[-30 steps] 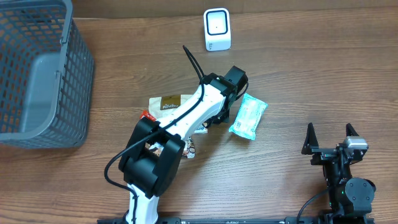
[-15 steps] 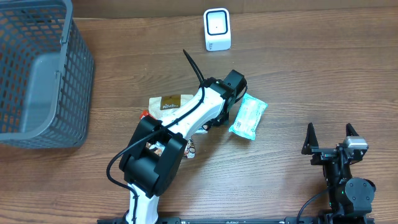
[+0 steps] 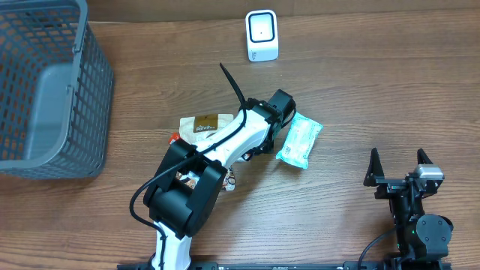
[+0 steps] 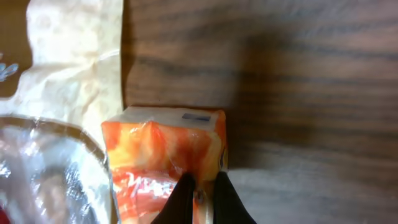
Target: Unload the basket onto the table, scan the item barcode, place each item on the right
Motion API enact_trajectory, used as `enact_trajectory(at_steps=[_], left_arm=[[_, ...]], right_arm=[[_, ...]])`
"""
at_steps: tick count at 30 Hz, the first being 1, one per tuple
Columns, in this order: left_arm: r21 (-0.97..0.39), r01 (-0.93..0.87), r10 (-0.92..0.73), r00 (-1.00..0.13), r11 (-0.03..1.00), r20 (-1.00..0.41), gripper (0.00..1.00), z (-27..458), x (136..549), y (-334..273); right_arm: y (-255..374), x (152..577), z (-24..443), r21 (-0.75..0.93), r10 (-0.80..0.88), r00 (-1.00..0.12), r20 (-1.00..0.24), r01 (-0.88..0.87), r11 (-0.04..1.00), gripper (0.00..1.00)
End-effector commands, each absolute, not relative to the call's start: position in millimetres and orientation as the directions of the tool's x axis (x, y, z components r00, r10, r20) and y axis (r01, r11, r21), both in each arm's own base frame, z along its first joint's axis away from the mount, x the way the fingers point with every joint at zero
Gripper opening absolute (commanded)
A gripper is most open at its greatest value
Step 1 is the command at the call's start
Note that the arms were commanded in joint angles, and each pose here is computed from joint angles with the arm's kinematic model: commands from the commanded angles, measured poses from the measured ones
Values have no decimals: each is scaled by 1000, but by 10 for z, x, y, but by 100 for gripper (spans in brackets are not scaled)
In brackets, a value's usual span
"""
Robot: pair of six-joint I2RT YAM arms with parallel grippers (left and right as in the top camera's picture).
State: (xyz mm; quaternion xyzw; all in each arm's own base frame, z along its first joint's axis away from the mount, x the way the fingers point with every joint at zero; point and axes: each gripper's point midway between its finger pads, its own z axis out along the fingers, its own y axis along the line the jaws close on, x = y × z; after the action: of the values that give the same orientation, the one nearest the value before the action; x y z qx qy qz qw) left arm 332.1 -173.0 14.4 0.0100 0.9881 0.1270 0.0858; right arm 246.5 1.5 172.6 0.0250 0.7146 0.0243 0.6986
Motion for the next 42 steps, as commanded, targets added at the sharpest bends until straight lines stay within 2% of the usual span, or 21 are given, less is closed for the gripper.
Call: enact_trajectory(at_steps=[1, 5, 6, 9, 12, 13, 14, 17, 18, 19, 22, 26, 28, 31, 32, 34, 38, 39, 41, 42], left_arm=[[228, -32, 8, -985, 973, -172, 4, 282, 3414, -1776], [128, -48, -27, -987, 991, -159, 4, 487, 3502, -1932], [64, -36, -27, -991, 997, -134, 4, 536, 3515, -2012], [-17, -17, -18, -996, 1000, -84, 4, 537, 3488, -2080], [8, 25, 25, -997, 1000, -69, 4, 534, 3477, -1983], [25, 37, 38, -997, 999, -66, 11, 533, 3468, -1948], [39, 39, 42, -997, 998, -59, 24, 529, 3449, -1919], [58, 48, 50, -998, 997, -31, 72, 500, 3363, -1894], [62, 53, 55, -998, 997, -26, 91, 487, 3340, -1898], [66, 56, 58, -998, 996, -25, 100, 476, 3328, -1901], [61, 56, 58, -998, 997, -26, 100, 468, 3330, -1909], [95, 55, 59, -998, 994, -37, 63, 470, 3348, -1848], [134, 42, 50, -997, 990, -53, 58, 458, 3351, -1802], [186, 23, 36, -997, 982, -68, 59, 424, 3307, -1769], [210, 15, 32, -997, 978, -77, 64, 413, 3294, -1748], [257, 1, 26, -995, 966, -96, 98, 388, 3266, -1706], [253, 16, 41, -995, 967, -93, 100, 305, 3208, -1752], [256, 15, 39, -995, 967, -91, 97, 288, 3197, -1741], [272, -7, 20, -995, 962, -95, 64, 263, 3182, -1693], [279, -24, 4, -995, 960, -99, 55, 250, 3176, -1671]], right_arm=[[-8, 2465, 1710, 73, 73, -17, -997, 14, 997, 100], [-8, 2465, 1709, 73, 73, -17, -997, 14, 997, 100], [-8, 2465, 1709, 73, 73, -17, -997, 14, 997, 100], [-8, 2465, 1709, 73, 73, -17, -997, 14, 997, 100], [-8, 2465, 1709, 73, 73, -17, -997, 14, 997, 100], [-8, 2465, 1709, 73, 73, -17, -997, 14, 997, 100], [-8, 2465, 1709, 73, 73, -17, -997, 14, 997, 100], [-8, 2465, 1709, 73, 73, -17, -997, 14, 997, 100], [-8, 2465, 1709, 73, 73, -17, -997, 14, 997, 100], [-8, 2465, 1709, 73, 73, -17, -997, 14, 997, 100], [-8, 2465, 1709, 73, 73, -17, -997, 14, 997, 100], [-8, 2465, 1709, 73, 73, -17, -997, 14, 997, 100], [-8, 2465, 1710, 73, 73, -17, -997, 14, 997, 100], [-8, 2465, 1709, 73, 73, -17, -997, 14, 997, 100], [-8, 2465, 1709, 73, 73, -17, -997, 14, 997, 100], [-8, 2465, 1709, 73, 73, -17, -997, 14, 997, 100], [-8, 2465, 1709, 73, 73, -17, -997, 14, 997, 100], [-8, 2465, 1709, 73, 73, -17, -997, 14, 997, 100], [-9, 2465, 1710, 73, 73, -17, -997, 14, 997, 100], [-8, 2465, 1710, 73, 73, -17, -997, 14, 997, 100]])
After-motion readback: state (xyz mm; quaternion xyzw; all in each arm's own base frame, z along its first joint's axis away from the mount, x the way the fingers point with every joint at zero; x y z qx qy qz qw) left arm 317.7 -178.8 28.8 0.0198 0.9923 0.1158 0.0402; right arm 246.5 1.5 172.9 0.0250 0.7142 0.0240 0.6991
